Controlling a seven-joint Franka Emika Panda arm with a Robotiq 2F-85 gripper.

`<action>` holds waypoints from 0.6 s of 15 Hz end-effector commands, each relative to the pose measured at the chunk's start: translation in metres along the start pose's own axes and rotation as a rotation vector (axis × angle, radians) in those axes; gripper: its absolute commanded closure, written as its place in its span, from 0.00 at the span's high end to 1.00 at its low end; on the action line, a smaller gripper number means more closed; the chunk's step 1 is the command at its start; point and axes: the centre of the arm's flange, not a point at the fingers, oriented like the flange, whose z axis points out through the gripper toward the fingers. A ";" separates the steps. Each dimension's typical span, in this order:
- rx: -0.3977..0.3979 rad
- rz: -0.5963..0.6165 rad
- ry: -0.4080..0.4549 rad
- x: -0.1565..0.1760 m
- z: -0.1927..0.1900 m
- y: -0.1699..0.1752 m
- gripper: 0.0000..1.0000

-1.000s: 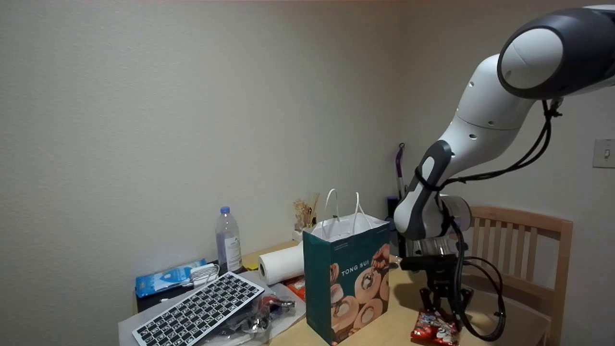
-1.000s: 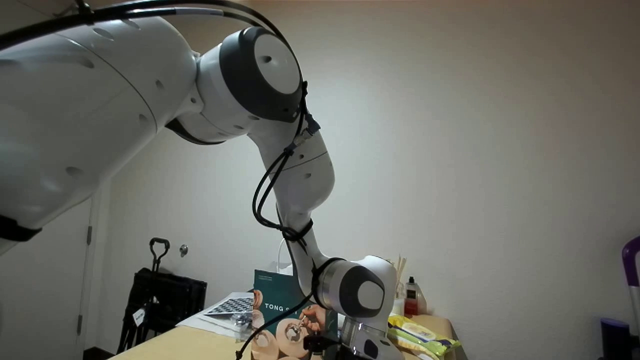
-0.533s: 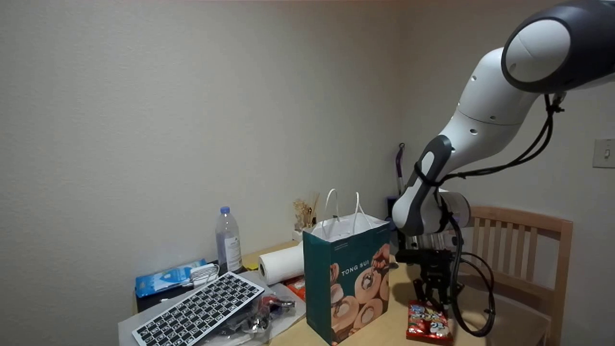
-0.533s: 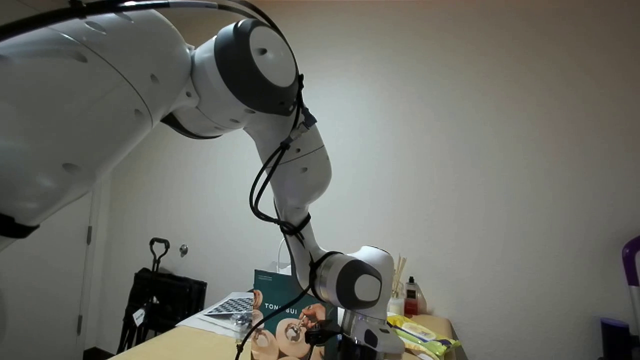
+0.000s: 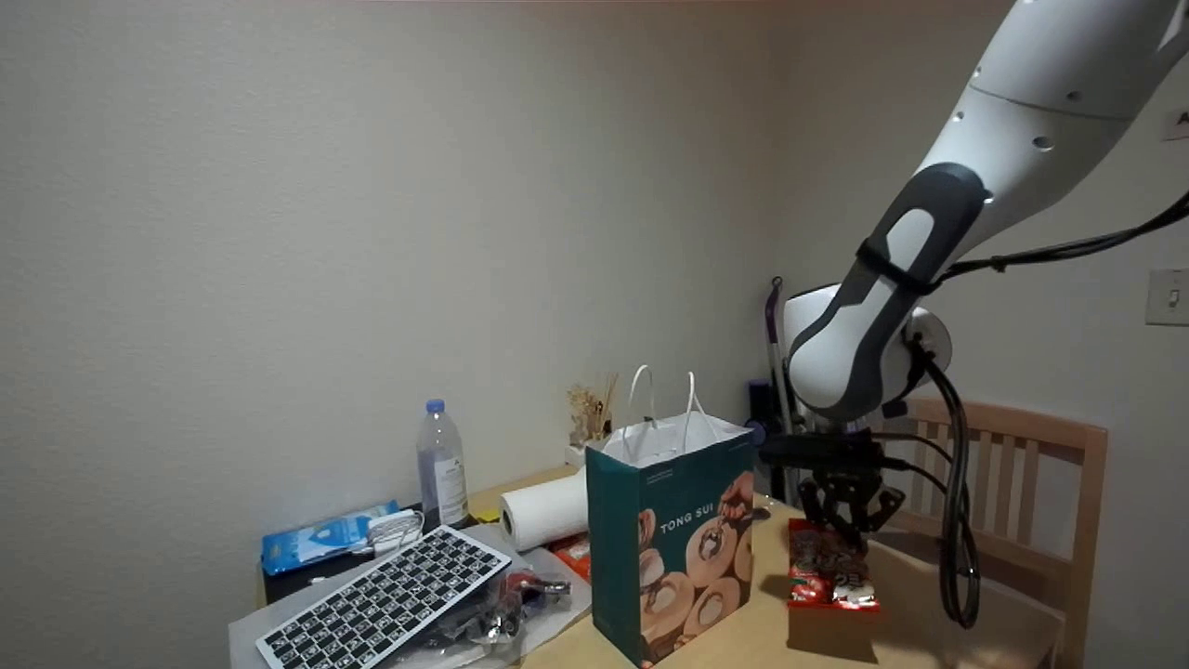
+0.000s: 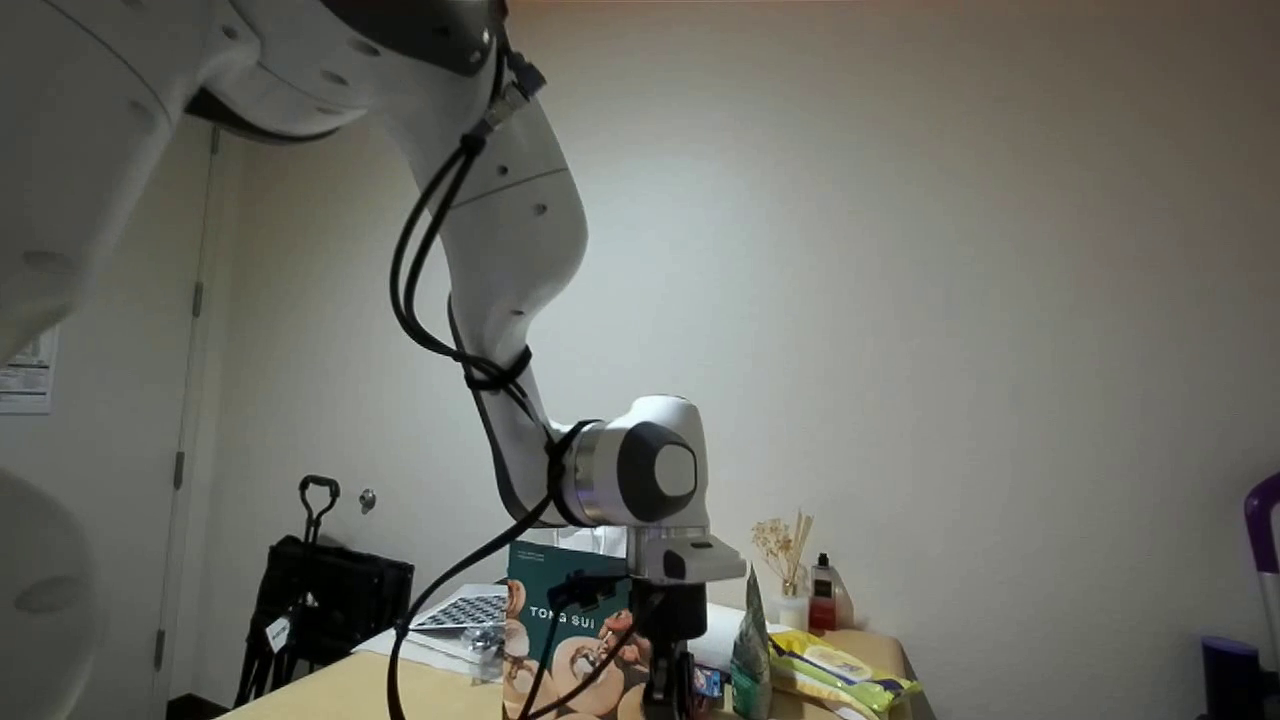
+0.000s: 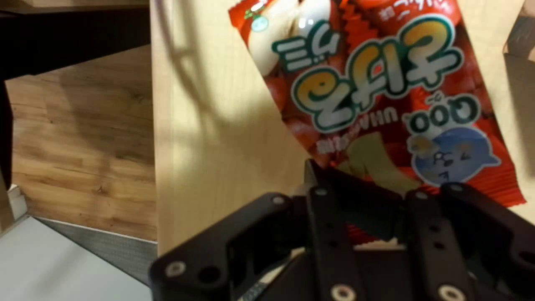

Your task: Pick up the sachet from the table and put it in the bag.

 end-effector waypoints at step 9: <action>0.035 0.020 0.134 -0.028 -0.052 0.037 0.01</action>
